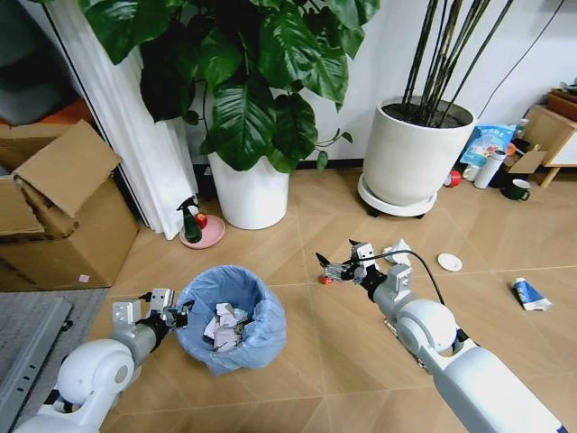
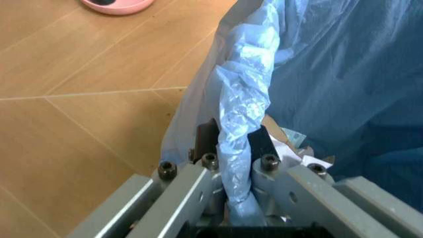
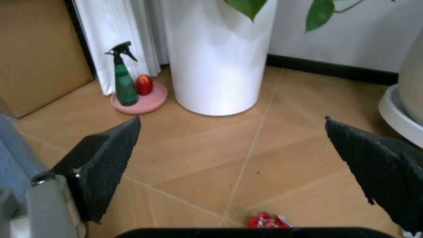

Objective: Pick up the trash bin and place the garbage on the floor into it.

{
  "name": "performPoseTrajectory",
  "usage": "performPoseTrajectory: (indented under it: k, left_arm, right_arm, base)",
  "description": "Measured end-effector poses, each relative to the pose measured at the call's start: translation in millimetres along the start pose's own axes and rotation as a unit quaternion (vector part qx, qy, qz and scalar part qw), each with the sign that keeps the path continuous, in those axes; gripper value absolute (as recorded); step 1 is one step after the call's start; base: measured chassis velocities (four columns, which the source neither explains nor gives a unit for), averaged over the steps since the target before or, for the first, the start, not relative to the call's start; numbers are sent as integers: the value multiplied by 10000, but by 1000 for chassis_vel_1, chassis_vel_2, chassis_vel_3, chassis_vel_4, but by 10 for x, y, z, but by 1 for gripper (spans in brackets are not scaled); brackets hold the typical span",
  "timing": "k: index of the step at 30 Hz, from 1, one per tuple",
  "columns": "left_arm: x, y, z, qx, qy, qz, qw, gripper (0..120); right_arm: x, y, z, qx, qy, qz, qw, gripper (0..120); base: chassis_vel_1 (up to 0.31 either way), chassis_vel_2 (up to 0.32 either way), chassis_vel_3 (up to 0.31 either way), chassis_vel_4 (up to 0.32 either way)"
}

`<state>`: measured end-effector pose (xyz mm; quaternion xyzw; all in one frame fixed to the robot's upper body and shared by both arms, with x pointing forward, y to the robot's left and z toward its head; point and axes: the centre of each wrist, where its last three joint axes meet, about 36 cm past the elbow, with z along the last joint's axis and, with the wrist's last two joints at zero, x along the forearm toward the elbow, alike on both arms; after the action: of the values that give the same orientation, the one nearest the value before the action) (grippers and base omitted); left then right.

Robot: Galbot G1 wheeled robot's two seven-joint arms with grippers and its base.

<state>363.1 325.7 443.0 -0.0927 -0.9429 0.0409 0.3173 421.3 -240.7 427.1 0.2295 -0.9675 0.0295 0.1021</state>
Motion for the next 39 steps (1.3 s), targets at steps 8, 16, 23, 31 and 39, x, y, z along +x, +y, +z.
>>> performPoseTrajectory:
  k: [8,16,23,31,39]
  left_arm:
    - [-10,-3,16,15,0,21,10000,0]
    - [-11,-11,42,8,9,33,10000,0]
    - [-12,-14,46,5,-7,32,10000,0]
    - [-8,-14,50,-3,-10,32,10000,0]
    - [-14,-10,55,-8,-12,34,10000,0]
  right_arm:
    - [46,27,56,-58,88,136,9999,100]
    - [51,36,79,-33,84,256,9996,100]
    - [66,43,102,-50,104,250,9996,100]
    - [71,62,112,-66,104,225,9997,100]
    - [81,82,129,-75,127,191,9997,100]
  base:
    - [-88,-100,77,90]
    - [-17,-20,11,10]
    - [0,0,0,0]
    - [-99,68,98,-82]
    - [-98,113,117,-118]
